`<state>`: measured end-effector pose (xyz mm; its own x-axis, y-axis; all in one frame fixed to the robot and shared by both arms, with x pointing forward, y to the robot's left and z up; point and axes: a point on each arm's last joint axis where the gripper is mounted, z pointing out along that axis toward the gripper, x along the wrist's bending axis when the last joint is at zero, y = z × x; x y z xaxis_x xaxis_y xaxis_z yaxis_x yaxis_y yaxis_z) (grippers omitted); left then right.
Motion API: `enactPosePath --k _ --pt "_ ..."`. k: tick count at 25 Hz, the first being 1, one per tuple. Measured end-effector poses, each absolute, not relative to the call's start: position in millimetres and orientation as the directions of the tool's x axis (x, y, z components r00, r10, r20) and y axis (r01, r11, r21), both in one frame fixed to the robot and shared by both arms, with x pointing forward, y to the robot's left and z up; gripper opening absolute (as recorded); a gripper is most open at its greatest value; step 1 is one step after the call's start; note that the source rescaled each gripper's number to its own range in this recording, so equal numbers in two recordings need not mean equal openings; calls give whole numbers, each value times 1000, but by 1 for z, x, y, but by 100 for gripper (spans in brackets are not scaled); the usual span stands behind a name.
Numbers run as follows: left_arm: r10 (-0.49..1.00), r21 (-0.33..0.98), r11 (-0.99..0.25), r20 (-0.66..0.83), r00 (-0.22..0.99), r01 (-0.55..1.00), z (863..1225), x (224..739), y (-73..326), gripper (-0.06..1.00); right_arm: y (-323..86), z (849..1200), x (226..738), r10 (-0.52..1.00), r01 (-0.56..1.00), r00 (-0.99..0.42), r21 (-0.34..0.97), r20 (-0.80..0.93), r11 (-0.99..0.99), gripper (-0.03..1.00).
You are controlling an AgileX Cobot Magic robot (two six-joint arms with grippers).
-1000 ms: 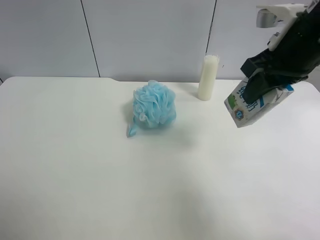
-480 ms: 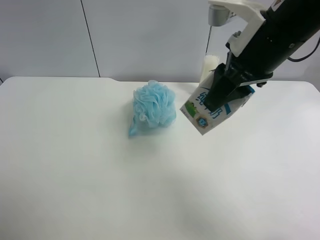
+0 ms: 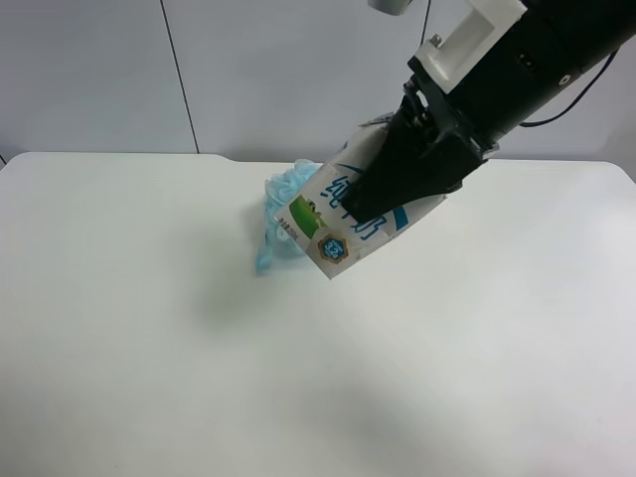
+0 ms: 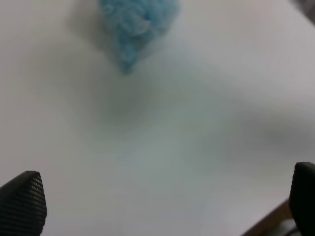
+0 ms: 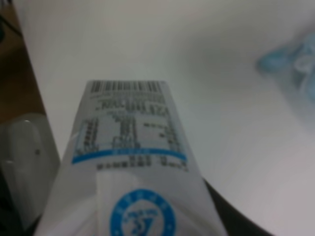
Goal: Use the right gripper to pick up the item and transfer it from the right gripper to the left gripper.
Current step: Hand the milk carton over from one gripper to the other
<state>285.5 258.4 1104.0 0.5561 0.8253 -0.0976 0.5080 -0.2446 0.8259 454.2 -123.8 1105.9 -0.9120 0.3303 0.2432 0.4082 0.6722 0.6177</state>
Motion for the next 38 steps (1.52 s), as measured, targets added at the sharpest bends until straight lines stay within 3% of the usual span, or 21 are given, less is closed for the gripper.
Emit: enactPosePath --k 6,14,23,32,38 --pt "720 777 -369 -108 686 510 1113 307 239 100 -119 1110 448 217 334 -942 667 255 666 0" --pt "605 692 -509 -135 784 512 1094 340 206 100 -117 1114 443 133 280 -957 697 258 660 0" --pt "542 660 -556 -173 823 505 1079 361 184 100 -116 1114 442 67 206 -974 721 218 662 0" --pt "480 675 -578 -174 860 459 1093 377 165 100 -88 1104 426 -100 76 -975 727 196 682 0" --pt "435 658 -604 -200 878 449 1094 379 159 100 -80 1103 424 -100 45 -983 733 153 678 0"
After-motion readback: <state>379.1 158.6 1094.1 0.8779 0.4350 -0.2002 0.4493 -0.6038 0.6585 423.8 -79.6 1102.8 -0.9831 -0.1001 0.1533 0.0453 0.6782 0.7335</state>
